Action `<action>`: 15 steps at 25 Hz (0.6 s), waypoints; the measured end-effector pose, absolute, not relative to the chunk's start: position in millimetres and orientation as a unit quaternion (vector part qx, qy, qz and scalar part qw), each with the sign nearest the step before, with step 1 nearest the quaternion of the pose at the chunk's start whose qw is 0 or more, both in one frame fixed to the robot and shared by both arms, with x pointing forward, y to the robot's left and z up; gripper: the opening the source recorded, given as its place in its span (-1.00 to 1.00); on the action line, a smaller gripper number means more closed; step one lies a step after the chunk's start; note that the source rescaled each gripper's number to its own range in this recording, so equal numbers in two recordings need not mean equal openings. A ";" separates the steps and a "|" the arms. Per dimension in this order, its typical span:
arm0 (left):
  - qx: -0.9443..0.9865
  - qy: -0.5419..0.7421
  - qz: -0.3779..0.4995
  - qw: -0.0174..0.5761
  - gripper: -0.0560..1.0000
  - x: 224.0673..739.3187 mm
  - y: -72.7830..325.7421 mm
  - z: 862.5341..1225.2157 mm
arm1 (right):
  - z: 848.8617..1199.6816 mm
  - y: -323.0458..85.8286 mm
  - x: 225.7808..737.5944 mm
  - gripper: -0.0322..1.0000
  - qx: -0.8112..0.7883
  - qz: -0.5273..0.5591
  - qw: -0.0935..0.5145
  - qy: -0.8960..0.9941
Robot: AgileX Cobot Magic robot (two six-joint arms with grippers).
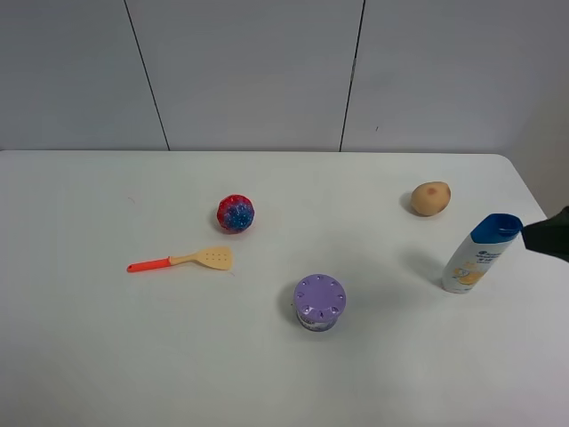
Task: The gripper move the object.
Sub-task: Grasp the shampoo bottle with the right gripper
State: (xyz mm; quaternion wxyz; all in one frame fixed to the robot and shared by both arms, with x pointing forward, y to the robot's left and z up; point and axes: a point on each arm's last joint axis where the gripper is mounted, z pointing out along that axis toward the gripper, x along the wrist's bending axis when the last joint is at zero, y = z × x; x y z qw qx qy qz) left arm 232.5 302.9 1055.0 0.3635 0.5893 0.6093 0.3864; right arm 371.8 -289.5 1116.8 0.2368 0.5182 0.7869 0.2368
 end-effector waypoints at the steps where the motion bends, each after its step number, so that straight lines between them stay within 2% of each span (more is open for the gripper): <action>1: 0.589 0.609 0.386 0.364 1.00 232.5 302.9 1055.0 | 1121.3 -289.5 377.5 0.64 0.504 0.234 0.241 0.796; 5: 0.589 0.609 0.386 0.364 1.00 232.5 302.9 1055.0 | 1120.6 -290.5 398.2 0.37 0.454 0.195 0.224 0.840; 7: 0.589 0.609 0.386 0.364 1.00 232.5 302.9 1055.0 | 1110.0 -290.7 409.7 0.29 0.439 0.171 0.194 0.860; 13: 0.589 0.609 0.386 0.364 1.00 232.5 302.9 1055.0 | 1078.2 -293.8 441.8 0.26 0.421 0.118 0.127 0.891; 15: 0.589 0.609 0.386 0.364 1.00 232.5 302.9 1055.0 | 1072.3 -293.6 449.2 0.32 0.420 0.114 0.123 0.892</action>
